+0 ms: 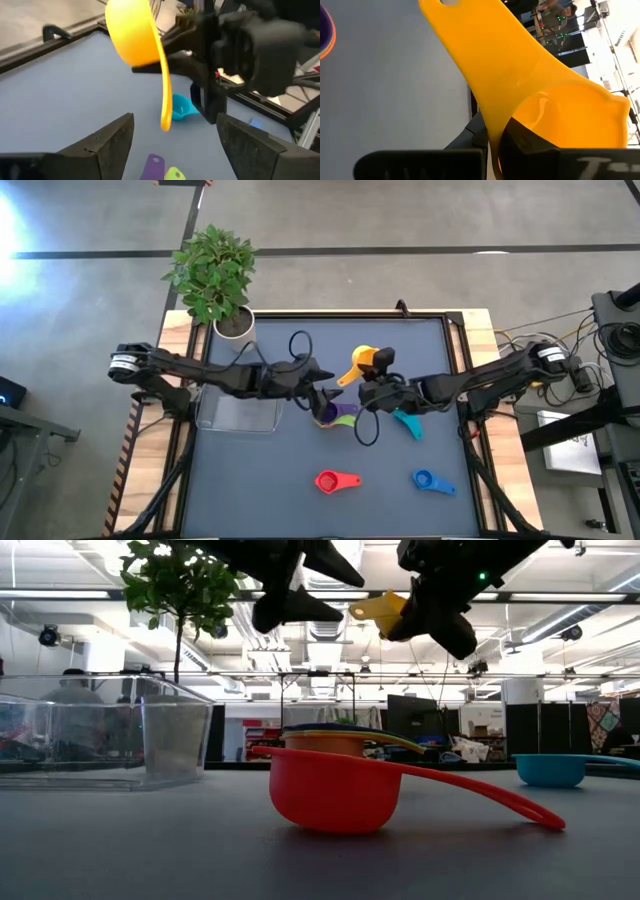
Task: Nest measuring cups in basket
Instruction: Stack the yellow measuring cup on top of the purple measuring cup
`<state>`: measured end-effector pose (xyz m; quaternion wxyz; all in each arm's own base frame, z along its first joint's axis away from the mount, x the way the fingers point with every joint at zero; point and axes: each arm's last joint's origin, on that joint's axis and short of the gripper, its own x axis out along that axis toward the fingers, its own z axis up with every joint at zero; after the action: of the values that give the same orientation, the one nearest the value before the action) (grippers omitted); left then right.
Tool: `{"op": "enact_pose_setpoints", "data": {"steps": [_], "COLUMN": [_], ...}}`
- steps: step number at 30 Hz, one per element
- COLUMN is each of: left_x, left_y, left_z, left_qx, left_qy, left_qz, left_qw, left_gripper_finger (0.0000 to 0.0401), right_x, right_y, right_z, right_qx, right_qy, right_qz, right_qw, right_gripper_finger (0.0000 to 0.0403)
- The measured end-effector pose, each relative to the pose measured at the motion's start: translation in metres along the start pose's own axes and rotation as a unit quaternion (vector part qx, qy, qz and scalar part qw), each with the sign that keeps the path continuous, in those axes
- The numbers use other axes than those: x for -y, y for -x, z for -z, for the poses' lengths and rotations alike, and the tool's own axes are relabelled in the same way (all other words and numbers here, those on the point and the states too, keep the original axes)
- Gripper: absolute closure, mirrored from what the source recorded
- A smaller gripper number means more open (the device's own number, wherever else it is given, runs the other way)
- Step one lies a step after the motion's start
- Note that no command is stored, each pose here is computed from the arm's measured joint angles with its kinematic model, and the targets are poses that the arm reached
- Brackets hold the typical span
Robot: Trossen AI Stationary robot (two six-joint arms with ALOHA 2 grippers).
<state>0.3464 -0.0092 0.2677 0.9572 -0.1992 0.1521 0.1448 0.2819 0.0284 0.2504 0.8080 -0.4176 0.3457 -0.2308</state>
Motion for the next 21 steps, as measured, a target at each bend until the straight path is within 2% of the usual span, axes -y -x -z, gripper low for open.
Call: {"op": "enact_pose_setpoints", "data": {"steps": [9, 12, 17, 21], "left_x": [-0.004, -0.005, -0.005, -0.005], "left_y": [-0.016, -0.019, -0.023, -0.024], "left_z": [0.003, 0.005, 0.007, 0.006], "left_qx": [0.01, 0.008, 0.011, 0.019], "left_qy": [0.006, -0.006, -0.024, -0.024], "left_qz": [0.005, 0.004, 0.006, 0.006], "left_qw": [1.0, 1.0, 1.0, 1.0], "left_gripper_finger": [0.0194, 0.0248, 0.0381, 0.0397], "right_x": [-0.001, -0.002, -0.002, -0.001], "right_y": [0.0, -0.001, -0.001, 0.0], "right_z": [0.0, 0.0, 0.0, 0.001], "right_qx": [0.003, 0.003, 0.003, 0.002], "right_qy": [-0.008, -0.007, -0.007, -0.02], "right_qz": [-0.007, -0.009, -0.009, -0.009], "right_qw": [1.0, 1.0, 1.0, 1.0], "right_gripper_finger": [0.0394, 0.0394, 0.0394, 0.039]}}
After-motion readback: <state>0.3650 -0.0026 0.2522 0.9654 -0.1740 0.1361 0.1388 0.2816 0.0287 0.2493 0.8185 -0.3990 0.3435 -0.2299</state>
